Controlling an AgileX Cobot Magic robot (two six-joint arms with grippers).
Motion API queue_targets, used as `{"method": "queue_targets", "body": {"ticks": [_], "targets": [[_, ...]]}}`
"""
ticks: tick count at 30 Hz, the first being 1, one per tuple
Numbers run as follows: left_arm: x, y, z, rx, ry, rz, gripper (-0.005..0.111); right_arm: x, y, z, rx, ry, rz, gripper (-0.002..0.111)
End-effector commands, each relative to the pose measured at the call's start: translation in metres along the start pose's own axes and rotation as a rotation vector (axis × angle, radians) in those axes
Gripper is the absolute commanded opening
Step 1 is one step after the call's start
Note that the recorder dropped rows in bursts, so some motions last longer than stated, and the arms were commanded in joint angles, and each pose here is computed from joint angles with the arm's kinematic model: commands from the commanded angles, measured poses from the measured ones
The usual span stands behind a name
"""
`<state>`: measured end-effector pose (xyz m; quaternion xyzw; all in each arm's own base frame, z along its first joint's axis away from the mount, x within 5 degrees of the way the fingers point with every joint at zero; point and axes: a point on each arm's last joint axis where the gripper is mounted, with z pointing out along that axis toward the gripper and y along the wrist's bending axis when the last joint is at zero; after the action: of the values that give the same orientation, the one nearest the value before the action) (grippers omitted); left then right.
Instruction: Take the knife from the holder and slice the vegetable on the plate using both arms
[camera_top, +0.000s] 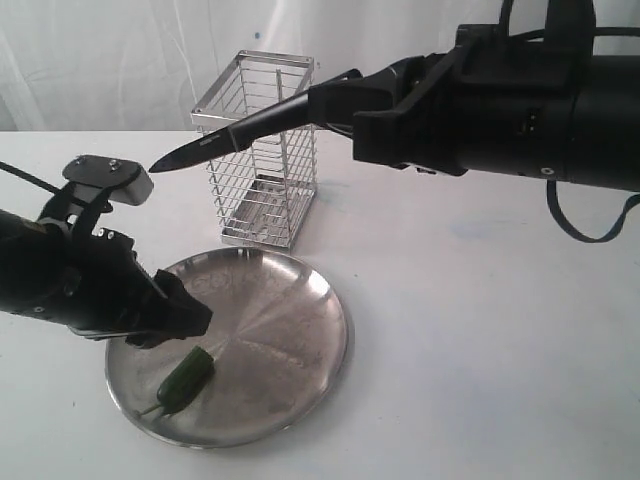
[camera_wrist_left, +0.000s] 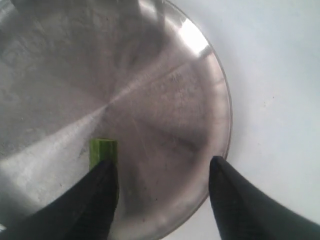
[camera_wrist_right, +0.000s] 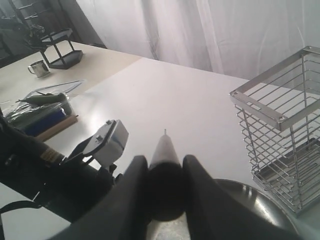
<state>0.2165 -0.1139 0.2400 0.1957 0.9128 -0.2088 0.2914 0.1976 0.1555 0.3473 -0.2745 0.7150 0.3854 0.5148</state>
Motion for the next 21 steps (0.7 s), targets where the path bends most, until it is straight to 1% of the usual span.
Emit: {"method": "queue_targets", "body": {"ticks": [1, 4, 7, 15, 21], "targets": [[-0.004, -0.001, -0.008, -0.011, -0.073, -0.016, 0.058, 0.001, 0.004, -0.003, -0.026, -0.001, 0.012, 0.000], [-0.008, -0.002, -0.012, -0.009, -0.124, -0.055, 0.058, 0.005, 0.004, -0.003, -0.034, 0.009, 0.020, 0.000], [-0.011, -0.002, -0.014, -0.016, -0.158, -0.067, 0.058, 0.010, 0.004, -0.002, -0.040, 0.024, 0.028, 0.000], [-0.012, -0.001, -0.014, -0.020, -0.176, -0.077, 0.058, 0.027, 0.007, -0.003, -0.106, 0.076, 0.056, 0.000], [-0.013, -0.001, -0.014, -0.025, -0.182, -0.067, 0.058, 0.037, 0.011, -0.004, -0.158, 0.147, 0.017, 0.000]]}}
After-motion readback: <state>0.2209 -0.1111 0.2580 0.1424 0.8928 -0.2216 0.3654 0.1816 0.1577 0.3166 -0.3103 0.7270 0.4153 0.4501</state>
